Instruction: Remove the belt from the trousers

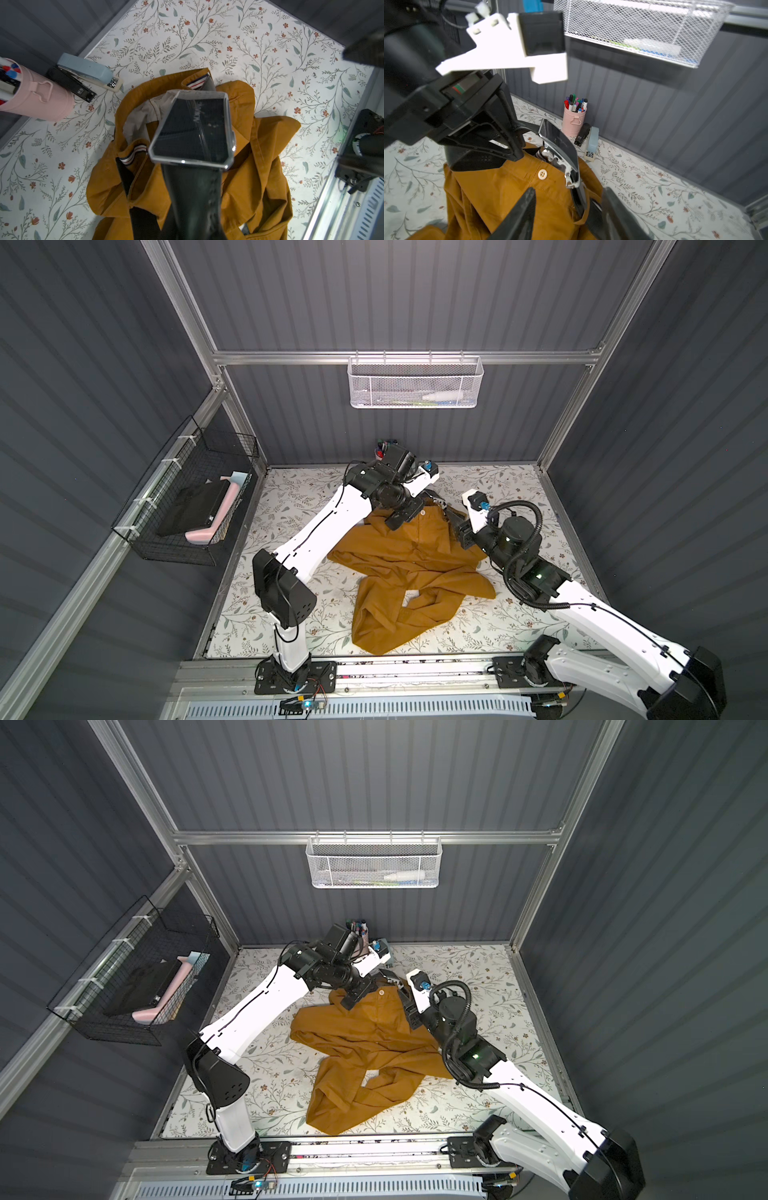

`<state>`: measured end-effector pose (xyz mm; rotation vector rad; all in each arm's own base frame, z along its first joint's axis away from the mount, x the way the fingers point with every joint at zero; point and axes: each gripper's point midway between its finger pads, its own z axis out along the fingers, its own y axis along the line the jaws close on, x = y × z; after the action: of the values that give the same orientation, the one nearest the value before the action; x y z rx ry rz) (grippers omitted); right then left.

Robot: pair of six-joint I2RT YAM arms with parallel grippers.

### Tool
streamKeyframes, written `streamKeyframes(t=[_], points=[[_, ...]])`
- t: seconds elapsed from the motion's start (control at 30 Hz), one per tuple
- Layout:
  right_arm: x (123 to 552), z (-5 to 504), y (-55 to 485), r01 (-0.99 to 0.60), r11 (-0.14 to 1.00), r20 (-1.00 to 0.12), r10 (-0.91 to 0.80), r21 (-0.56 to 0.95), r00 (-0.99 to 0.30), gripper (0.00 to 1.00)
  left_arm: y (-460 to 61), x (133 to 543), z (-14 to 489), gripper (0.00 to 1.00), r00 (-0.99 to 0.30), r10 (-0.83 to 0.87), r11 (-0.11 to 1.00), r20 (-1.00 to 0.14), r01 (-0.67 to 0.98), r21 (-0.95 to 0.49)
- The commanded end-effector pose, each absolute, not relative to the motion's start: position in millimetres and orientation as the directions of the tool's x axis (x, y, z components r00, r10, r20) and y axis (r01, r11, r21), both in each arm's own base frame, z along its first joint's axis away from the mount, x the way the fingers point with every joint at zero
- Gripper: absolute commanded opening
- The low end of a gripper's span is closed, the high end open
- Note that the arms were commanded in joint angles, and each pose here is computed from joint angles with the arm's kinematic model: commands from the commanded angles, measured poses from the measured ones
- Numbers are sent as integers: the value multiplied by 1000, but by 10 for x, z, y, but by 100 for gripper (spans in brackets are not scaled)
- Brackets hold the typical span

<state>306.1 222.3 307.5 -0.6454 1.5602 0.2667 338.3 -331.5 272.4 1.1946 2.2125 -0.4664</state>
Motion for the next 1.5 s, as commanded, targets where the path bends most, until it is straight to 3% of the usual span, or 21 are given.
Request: streamKeyframes(t=[0.0, 0.1, 0.17, 0.4, 1.03, 1.37, 1.47], points=[[3075, 3224, 2373, -572, 726, -919, -362, -382, 156, 41, -3297, 3227, 2871, 0, -462, 624, 524, -630, 846, -101], [3121, 3230, 2460, -576, 690, -894, -401, -439, 201, 27, -3274, 3232, 2877, 0, -458, 624, 524, -633, 846, -95], [3145, 3221, 2520, -586, 664, -879, -422, -465, 220, 24, -3265, 3236, 2874, 0, -460, 624, 526, -632, 845, -96], [3236, 3095, 2632, -610, 606, -843, -492, -511, 218, 35, -3224, 3250, 2877, 0, -461, 624, 528, -630, 844, -96], [3353, 2976, 2788, -636, 573, -833, -508, -517, 220, 23, -3237, 3211, 2871, 0, -463, 625, 515, -629, 849, -114], [3390, 2986, 2852, -639, 559, -828, -508, -527, 238, 31, -3240, 3151, 2883, 0, -464, 629, 500, -624, 856, -133], [3394, 2999, 2859, -639, 559, -828, -506, -528, 242, 26, -3230, 3132, 2890, 0, -464, 630, 497, -623, 857, -135]])
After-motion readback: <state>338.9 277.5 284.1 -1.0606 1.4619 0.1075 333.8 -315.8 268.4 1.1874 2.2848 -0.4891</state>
